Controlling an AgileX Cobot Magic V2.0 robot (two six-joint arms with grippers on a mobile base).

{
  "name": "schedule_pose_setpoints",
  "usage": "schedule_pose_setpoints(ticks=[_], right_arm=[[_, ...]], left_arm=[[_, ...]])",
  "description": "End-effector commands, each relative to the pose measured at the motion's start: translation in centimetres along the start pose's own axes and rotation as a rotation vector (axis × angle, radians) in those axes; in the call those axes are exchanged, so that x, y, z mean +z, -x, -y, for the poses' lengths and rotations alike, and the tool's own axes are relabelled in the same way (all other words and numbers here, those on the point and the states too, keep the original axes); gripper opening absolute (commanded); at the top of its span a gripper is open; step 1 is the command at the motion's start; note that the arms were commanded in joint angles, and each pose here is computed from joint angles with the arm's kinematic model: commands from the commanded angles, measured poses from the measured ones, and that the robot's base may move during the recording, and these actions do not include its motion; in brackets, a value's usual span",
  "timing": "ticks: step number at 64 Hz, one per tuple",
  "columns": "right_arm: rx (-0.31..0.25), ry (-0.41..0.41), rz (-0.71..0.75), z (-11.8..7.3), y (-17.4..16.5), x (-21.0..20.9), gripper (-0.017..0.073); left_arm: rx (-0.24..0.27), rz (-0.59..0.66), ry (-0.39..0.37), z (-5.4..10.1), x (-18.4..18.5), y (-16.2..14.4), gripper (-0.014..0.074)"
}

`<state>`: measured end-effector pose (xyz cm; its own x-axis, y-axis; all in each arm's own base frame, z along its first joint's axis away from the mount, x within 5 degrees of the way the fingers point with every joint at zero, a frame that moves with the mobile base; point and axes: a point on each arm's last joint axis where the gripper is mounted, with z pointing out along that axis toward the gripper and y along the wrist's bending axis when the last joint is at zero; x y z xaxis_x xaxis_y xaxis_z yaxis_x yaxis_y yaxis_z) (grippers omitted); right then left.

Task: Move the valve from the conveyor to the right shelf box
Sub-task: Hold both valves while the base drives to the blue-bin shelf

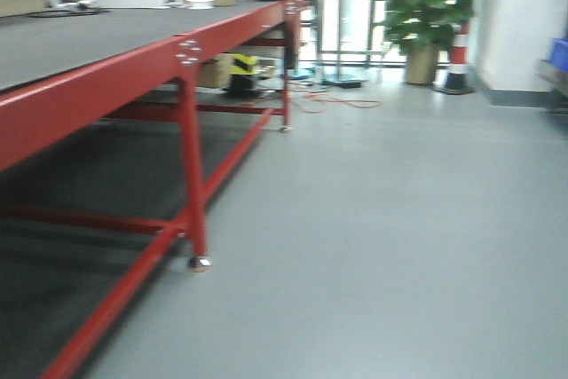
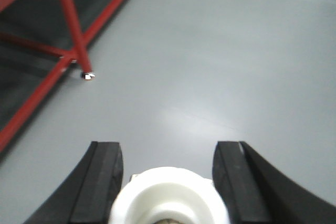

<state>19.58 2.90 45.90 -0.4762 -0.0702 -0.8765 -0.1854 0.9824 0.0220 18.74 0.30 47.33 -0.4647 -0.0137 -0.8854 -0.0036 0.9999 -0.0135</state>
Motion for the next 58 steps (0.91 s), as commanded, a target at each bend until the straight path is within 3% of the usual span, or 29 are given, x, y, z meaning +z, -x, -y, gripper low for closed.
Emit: schedule_pose_setpoints(ticks=[1,58], right_arm=[[-0.011,-0.011,0.095,0.02,1.00,-0.91,-0.0154],[-0.011,-0.011,0.095,0.02,1.00,-0.91,-0.0154]], left_arm=[[-0.009,0.060,-0.010,0.16,-0.49,0.49,-0.0111],[-0.009,0.060,-0.010,0.16,-0.49,0.49,-0.0111]])
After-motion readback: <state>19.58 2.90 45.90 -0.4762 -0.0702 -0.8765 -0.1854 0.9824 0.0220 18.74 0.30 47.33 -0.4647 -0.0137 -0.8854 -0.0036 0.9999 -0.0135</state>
